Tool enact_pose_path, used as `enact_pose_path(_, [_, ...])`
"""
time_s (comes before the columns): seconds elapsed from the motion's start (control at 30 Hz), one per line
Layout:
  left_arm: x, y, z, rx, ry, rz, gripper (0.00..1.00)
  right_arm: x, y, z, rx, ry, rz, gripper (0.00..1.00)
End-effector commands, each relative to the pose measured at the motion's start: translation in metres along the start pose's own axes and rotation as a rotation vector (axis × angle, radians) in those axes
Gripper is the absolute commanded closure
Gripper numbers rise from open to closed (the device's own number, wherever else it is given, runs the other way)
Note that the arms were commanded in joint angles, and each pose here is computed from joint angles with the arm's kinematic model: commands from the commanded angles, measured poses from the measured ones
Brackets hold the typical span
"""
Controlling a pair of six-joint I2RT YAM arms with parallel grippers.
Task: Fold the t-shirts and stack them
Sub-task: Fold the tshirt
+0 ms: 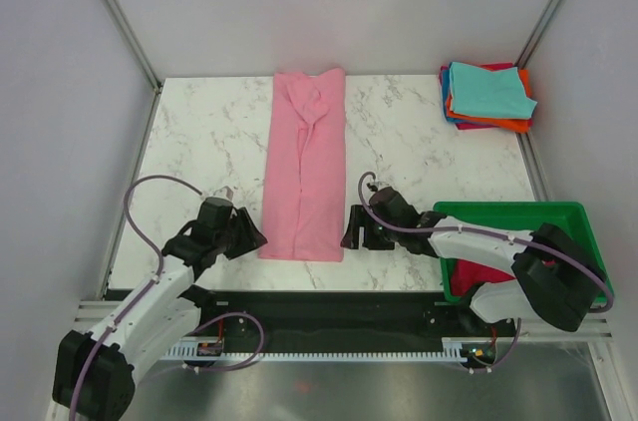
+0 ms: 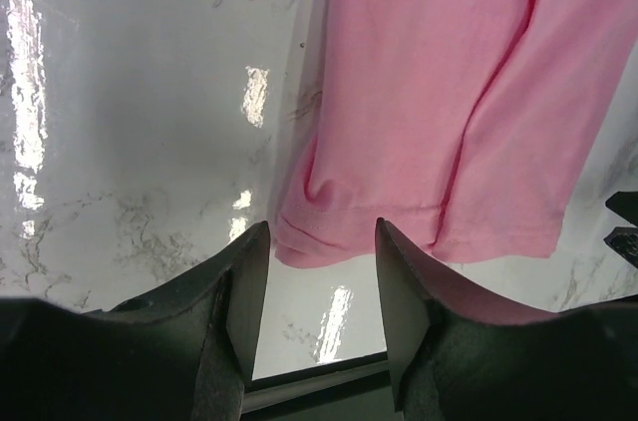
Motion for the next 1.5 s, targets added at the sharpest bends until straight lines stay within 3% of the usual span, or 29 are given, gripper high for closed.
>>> enact_pose_path(0.0, [0.015, 0.005, -0.004, 0.001, -0.033, -0.079, 0.46, 0.002, 0.006, 0.031, 0.091, 0.020, -0.033, 0.22])
enact_pose_path(0.1, [0.013, 0.005, -0.003, 0.005, -0.034, -0.080, 0.46, -0.012, 0.018, 0.039, 0.096, 0.008, 0.004, 0.25])
enact_pose_path(0.23, [0.009, 0.005, -0.004, -0.007, -0.039, -0.081, 0.46, -0.027, 0.025, 0.039, 0.071, 0.010, 0.028, 0.35])
enact_pose_path(0.57, [-0.008, 0.007, -0.005, -0.013, -0.052, -0.047, 0.45, -0.041, 0.023, 0.022, 0.009, 0.021, 0.014, 0.42])
enact_pose_path(0.9, [-0.017, 0.011, -0.001, 0.029, -0.074, 0.012, 0.54, -0.039, 0.028, 0.016, -0.022, 0.019, -0.004, 0.52])
enact_pose_path(1.1, [-0.018, 0.011, 0.001, 0.039, -0.081, -0.001, 0.58, -0.041, 0.028, 0.011, -0.030, 0.020, -0.006, 0.67])
enact_pose_path(1.3, [-0.019, 0.015, 0.001, 0.044, -0.078, 0.007, 0.80, -0.043, 0.029, 0.009, -0.026, 0.014, -0.001, 0.85])
enact_pose_path(1.33, [-0.018, 0.016, -0.002, 0.030, -0.077, 0.003, 0.90, -0.042, 0.029, 0.009, -0.025, 0.017, -0.002, 0.92])
enact_pose_path(1.37, [-0.018, 0.016, -0.003, 0.024, -0.076, 0.004, 0.94, -0.042, 0.028, 0.010, -0.023, 0.012, -0.004, 0.96])
enact_pose_path(1.47, [-0.018, 0.014, -0.009, -0.003, -0.072, 0.009, 0.98, -0.041, 0.022, 0.012, -0.011, 0.016, -0.008, 1.00])
Point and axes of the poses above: each gripper's point midway between its finger pads, its own y axis out along the fingers, its own z axis along the line the jaws close on, x = y × z, the point moved 2 cm from there along -y, back along the fingers, and after that the axes turned 13 degrees about y, right-handed, at the moved point
